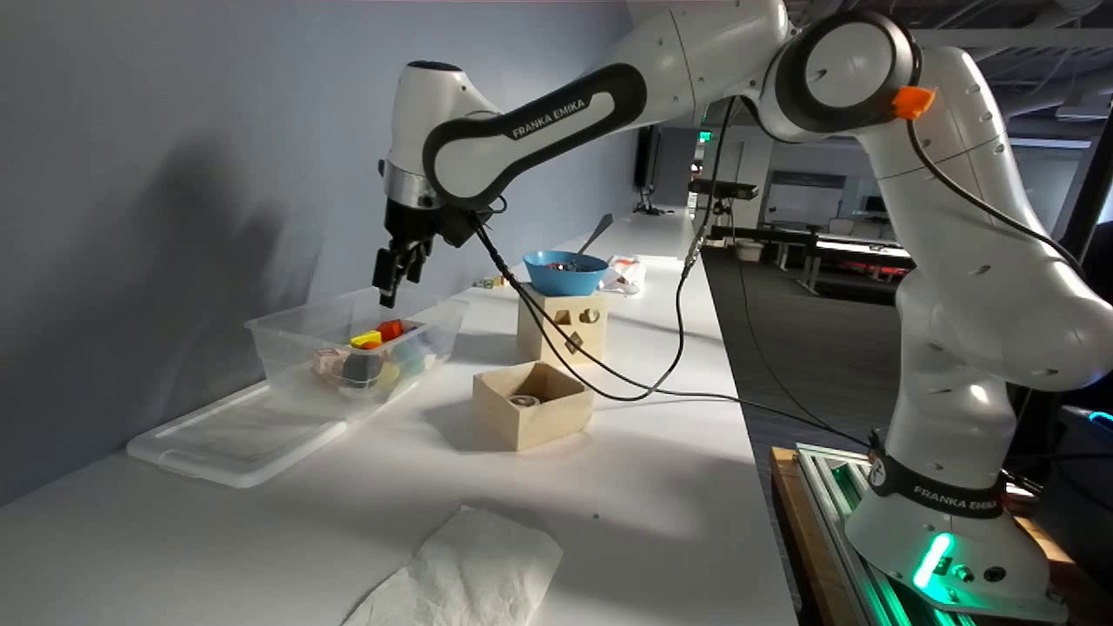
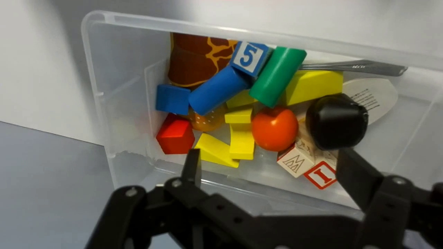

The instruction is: Remove the white container from the lunchbox and put it in the wooden box

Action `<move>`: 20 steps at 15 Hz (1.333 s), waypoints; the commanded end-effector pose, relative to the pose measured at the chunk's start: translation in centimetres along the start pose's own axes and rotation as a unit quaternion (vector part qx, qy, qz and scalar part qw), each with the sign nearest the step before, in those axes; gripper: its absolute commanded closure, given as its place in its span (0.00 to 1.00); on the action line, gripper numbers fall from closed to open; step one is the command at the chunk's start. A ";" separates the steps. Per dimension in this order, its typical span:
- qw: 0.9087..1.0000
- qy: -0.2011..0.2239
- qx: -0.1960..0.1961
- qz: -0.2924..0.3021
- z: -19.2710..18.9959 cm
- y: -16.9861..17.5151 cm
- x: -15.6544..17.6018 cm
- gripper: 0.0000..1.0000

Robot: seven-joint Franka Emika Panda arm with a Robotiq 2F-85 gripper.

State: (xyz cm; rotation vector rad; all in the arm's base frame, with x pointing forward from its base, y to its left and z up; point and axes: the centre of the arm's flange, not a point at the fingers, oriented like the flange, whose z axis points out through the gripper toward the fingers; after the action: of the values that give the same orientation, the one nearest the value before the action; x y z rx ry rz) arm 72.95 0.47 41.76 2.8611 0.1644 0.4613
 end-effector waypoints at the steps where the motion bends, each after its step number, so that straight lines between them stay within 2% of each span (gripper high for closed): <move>1: 1.000 -0.003 0.011 -0.006 1.8 -1.6 0.8 0.00; 6: 0.999 0.009 0.044 -0.013 4.9 -5.0 1.2 0.00; 13: 0.998 0.008 0.058 -0.008 8.0 -6.1 1.7 0.00; 14: 0.998 0.007 0.060 -0.007 8.2 -6.2 1.8 0.06; 15: 0.998 0.006 0.061 -0.007 8.4 -6.4 1.8 0.26; 20: 0.998 0.009 0.065 -0.004 8.6 -6.6 2.1 0.62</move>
State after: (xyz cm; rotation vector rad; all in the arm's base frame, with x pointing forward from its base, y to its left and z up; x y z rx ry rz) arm 76.05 5.06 32.54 2.9640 0.2054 0.4704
